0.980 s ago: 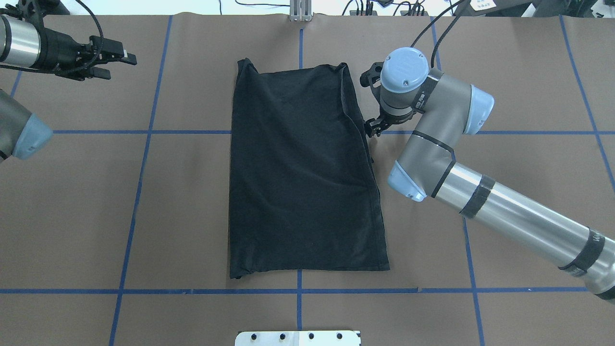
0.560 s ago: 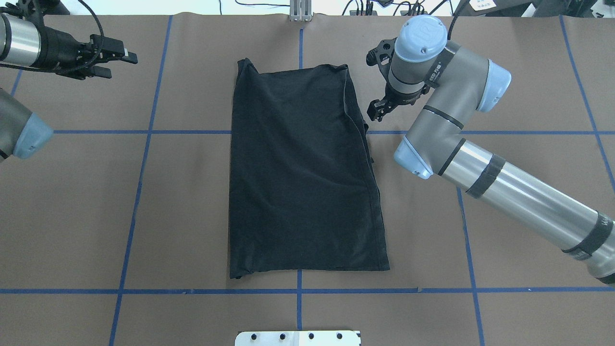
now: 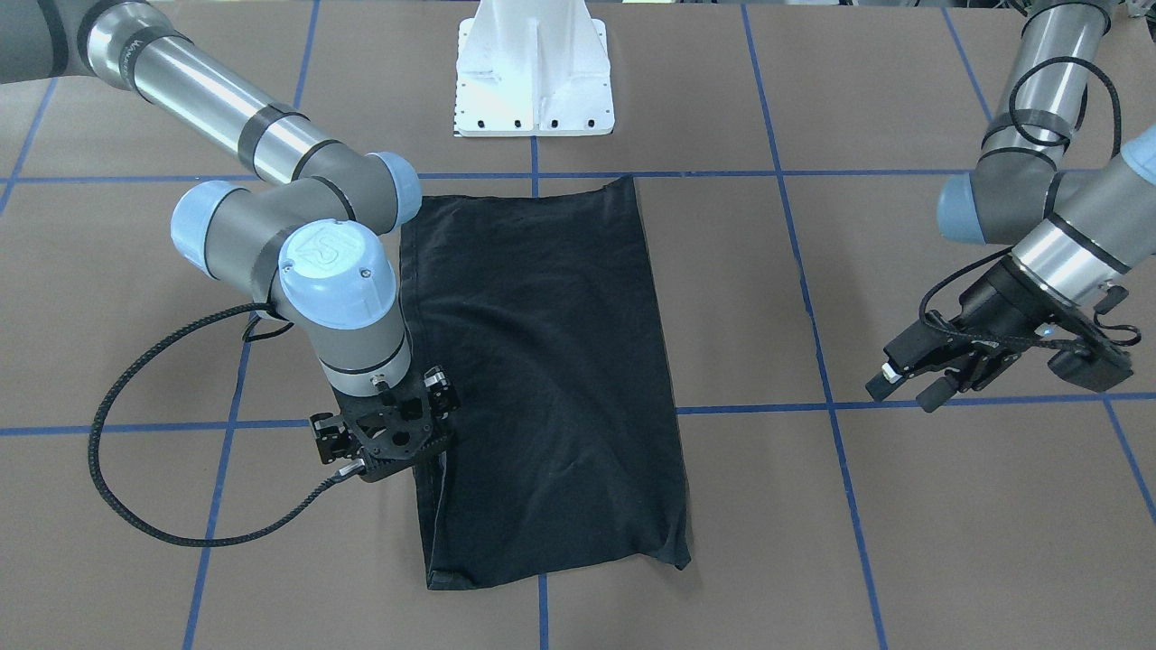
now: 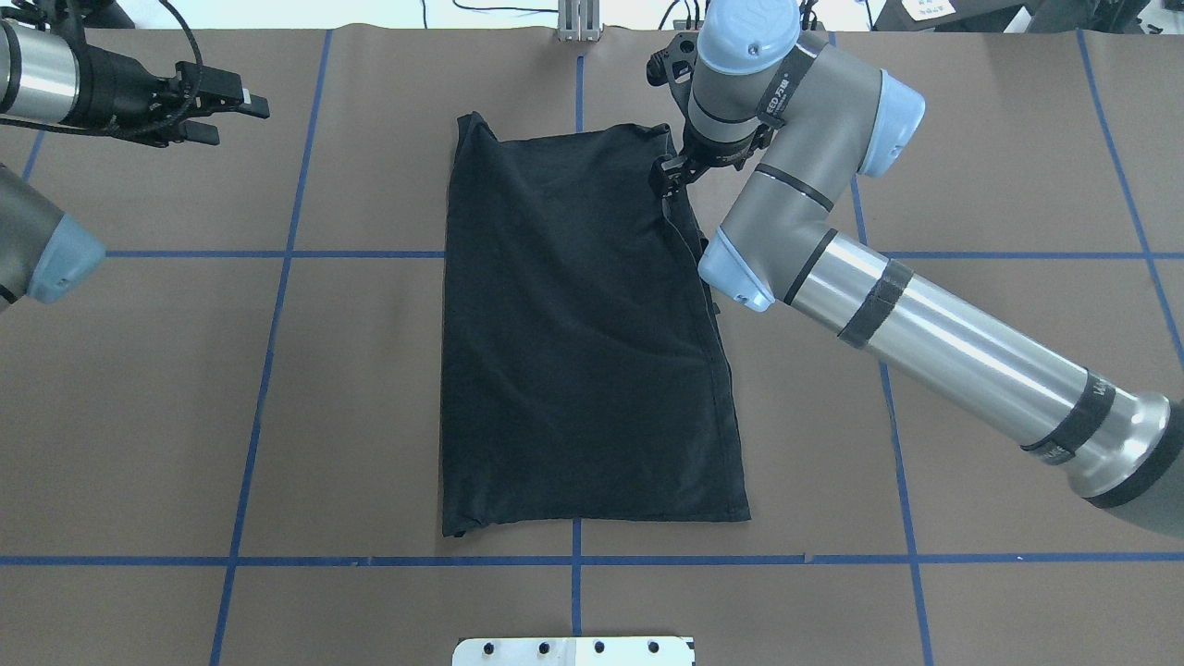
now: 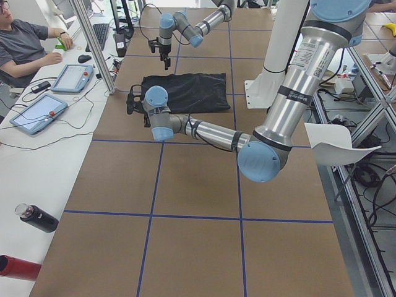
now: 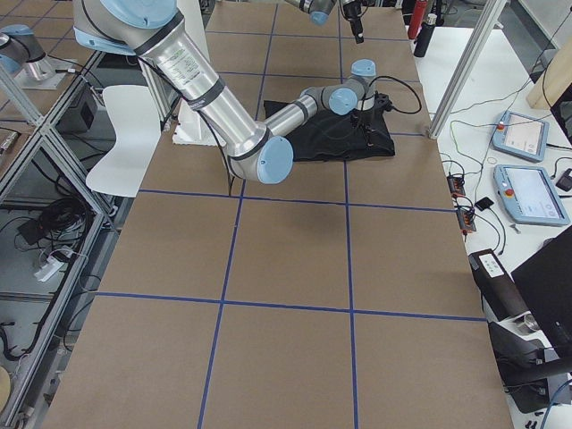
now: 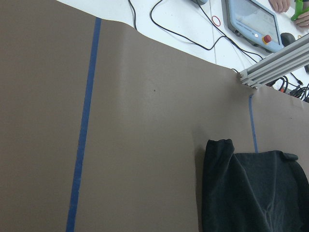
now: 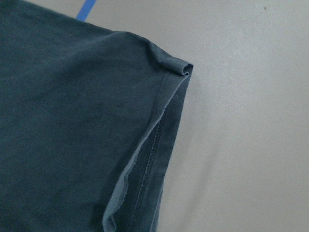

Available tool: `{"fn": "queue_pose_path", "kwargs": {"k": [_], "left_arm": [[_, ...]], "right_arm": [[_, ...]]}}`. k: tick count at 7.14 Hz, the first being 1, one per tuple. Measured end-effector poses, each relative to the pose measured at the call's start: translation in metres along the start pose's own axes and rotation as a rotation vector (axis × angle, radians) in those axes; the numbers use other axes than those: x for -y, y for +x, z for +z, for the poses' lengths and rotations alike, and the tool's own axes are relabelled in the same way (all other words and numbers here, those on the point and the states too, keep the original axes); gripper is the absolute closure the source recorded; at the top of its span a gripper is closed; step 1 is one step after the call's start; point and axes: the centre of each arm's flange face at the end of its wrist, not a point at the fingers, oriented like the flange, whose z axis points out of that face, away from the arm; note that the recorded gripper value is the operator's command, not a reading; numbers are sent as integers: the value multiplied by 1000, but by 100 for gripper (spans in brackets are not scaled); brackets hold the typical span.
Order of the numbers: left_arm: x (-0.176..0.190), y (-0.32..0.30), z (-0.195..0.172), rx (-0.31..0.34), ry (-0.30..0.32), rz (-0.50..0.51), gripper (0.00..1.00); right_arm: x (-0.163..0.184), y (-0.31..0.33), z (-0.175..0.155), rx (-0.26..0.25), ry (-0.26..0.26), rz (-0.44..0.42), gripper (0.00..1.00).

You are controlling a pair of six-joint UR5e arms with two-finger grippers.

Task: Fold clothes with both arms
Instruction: 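Grasp and adjust the far corner of the shirt with the right gripper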

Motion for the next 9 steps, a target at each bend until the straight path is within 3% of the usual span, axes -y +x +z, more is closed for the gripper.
{"fn": "queue_pose_path", "kwargs": {"k": [5, 9], "left_arm": [[0, 15, -8, -22, 17, 57, 0], [2, 21, -6, -28, 18, 60, 0]], "right_arm": [[8, -42, 49, -20, 29, -18, 0], [3, -31, 66, -41, 3, -3, 0]]}}
